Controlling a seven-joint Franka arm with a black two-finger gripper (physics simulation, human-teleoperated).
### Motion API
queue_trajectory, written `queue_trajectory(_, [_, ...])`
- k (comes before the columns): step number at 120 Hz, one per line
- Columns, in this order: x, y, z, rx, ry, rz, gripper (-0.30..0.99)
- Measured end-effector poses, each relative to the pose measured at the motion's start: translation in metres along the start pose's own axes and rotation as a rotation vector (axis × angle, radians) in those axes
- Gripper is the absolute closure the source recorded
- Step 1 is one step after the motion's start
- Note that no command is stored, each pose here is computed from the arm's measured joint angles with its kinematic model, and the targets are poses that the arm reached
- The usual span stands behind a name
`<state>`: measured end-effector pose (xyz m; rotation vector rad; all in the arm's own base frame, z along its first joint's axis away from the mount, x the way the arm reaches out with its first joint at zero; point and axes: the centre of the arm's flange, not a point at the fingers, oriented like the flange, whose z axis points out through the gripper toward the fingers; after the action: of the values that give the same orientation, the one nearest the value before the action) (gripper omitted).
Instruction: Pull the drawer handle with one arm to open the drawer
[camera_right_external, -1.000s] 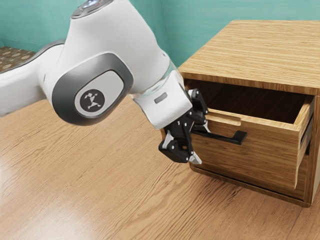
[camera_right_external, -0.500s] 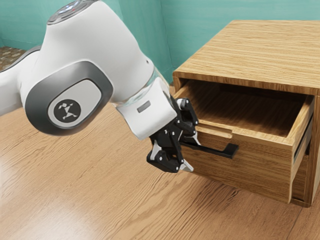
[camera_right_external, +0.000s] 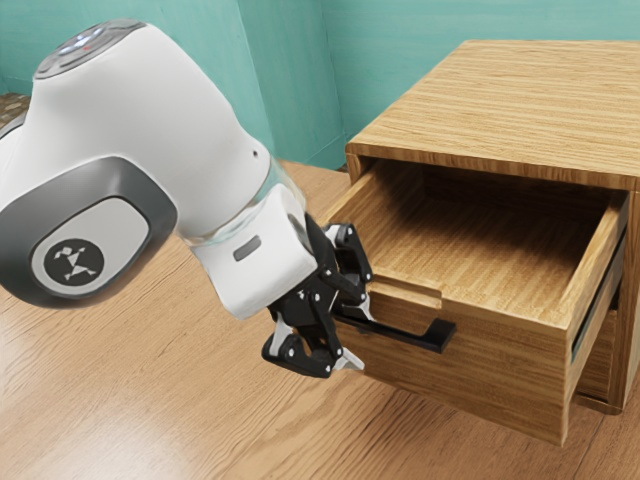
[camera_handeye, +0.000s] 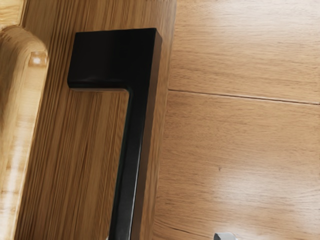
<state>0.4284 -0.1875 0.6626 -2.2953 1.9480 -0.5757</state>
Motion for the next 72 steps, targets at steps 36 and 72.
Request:
queue_trajectory(36, [-0.002, 0.022, -0.007, 0.005, 0.003, -0.003, 0.46])
queue_trajectory(72, [-0.002, 0.036, -0.011, 0.010, 0.003, -0.010, 0.50])
